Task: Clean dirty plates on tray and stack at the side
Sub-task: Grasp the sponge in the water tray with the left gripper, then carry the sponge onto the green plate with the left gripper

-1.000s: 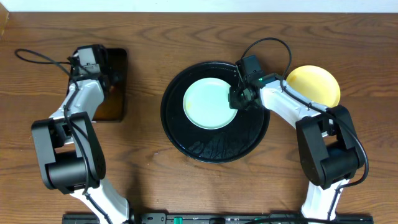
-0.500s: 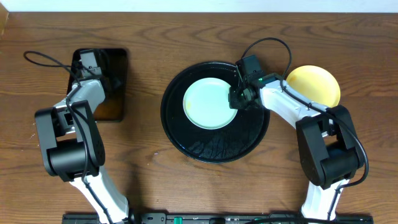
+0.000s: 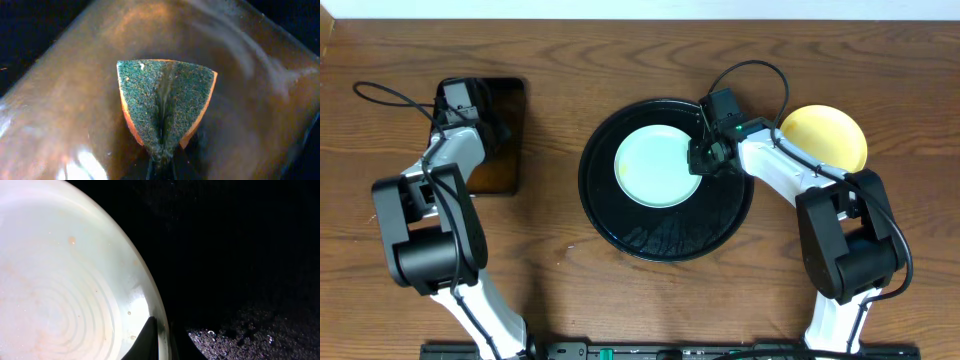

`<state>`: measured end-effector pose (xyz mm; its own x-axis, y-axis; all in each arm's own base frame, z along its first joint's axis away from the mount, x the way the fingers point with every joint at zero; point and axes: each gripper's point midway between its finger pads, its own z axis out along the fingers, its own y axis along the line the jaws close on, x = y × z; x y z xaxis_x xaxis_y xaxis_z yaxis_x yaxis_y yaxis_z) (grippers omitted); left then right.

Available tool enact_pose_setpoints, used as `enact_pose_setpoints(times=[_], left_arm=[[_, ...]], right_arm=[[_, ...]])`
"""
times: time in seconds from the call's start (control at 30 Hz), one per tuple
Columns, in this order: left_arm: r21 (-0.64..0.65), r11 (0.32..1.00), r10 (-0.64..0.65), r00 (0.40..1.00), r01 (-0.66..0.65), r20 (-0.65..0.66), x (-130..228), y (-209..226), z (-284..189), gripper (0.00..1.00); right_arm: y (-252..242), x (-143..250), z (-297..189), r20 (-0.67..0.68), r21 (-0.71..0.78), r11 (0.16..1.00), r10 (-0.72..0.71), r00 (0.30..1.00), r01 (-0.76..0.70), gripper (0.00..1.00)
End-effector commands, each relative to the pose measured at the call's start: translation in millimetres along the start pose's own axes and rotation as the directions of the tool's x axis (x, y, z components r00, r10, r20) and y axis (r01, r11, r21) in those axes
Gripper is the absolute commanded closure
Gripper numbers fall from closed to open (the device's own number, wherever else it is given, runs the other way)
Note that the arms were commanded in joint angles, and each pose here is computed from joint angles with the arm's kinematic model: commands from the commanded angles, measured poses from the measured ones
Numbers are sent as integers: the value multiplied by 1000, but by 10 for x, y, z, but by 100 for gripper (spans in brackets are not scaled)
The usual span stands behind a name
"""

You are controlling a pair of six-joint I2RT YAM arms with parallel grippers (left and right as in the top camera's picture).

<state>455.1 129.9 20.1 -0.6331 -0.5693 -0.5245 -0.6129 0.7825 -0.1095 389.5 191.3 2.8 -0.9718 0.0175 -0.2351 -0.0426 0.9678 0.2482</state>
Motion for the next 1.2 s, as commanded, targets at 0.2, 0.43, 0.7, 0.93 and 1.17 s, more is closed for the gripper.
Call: enact_pose_setpoints(times=[0.2,0.43,0.7,0.93,1.17], left_arm=[[96,995,-36,975,15,219,-700,-158,-953,92],[65,998,4,986,-15,166,-519,-121,-641,93],[148,986,65,996,-74,60,-280,-192,-340,93],[274,957,33,977,-90,209,-705,-376,-1115,92],[221,970,69,987,-100,143,-537,-267,-748,93]], right_arm=[[-13,173,149,-59,15,1000,-7,998,8,94],[-13,173,149,-59,15,1000,-7,998,8,96],[-18,181,149,-61,20,1000,-16,998,18,97],[-14,174,150,-57,20,1000,-17,998,18,98],[-11,176,151,-57,20,1000,-18,998,19,98]])
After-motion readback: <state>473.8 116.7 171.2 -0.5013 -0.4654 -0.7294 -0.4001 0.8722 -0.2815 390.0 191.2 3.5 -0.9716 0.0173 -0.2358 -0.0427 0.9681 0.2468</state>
